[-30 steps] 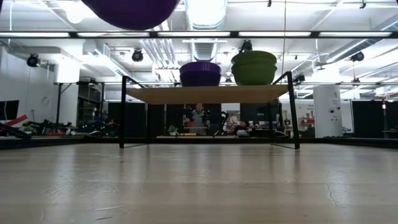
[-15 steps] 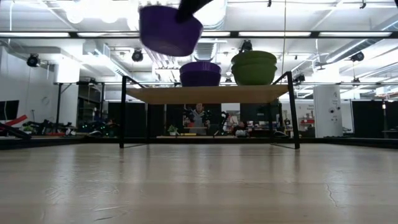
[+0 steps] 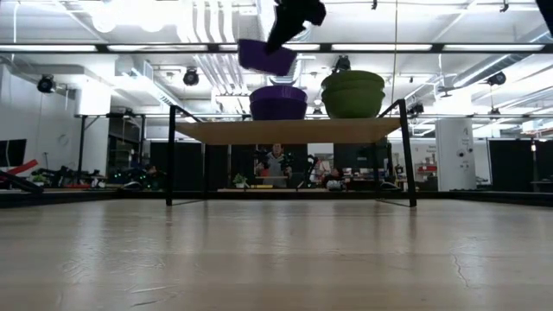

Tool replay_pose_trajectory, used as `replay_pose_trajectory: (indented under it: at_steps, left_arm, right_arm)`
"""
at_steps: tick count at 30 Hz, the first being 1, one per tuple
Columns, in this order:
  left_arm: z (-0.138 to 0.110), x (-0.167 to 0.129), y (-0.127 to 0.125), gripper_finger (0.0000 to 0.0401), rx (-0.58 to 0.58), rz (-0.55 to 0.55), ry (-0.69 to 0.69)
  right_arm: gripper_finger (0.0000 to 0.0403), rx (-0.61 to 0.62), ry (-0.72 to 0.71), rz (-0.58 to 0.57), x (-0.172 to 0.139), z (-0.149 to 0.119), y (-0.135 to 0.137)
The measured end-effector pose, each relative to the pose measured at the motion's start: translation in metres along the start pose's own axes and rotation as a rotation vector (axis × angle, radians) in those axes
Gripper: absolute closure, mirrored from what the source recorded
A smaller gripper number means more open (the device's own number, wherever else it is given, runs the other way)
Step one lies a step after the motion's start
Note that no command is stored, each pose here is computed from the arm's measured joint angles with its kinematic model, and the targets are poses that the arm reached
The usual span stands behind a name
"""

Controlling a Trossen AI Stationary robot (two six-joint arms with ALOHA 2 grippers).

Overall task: Pick & Place Mini bowls
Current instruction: Stack the blue bowl on top of the stacked blue bowls on the shelf

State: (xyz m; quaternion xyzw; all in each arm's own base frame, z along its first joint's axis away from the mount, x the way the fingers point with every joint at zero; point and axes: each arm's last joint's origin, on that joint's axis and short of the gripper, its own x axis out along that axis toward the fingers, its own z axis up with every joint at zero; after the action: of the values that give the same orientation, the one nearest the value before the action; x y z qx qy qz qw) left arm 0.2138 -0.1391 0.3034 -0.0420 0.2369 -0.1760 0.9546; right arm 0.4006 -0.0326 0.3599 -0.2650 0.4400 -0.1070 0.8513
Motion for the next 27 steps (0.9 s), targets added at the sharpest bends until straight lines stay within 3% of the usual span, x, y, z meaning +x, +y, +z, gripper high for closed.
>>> replay_pose_trajectory:
  at_steps: [8, 11, 27]
  left_arm:
    - [0.0, 0.0, 0.0, 0.0289, -0.015, -0.001, -0.001]
    - [0.0, 0.0, 0.0, 0.0289, -0.015, -0.001, -0.001]
    - [0.0, 0.0, 0.0, 0.0289, -0.021, 0.004, -0.003]
  right_arm:
    - [0.0394, 0.139, 0.047, 0.037, 0.016, -0.023, -0.036]
    - [0.0394, 0.166, 0.038, 0.104, 0.024, -0.029, -0.041]
    - [0.0394, 0.209, 0.083, 0.177, 0.034, -0.037, -0.04]
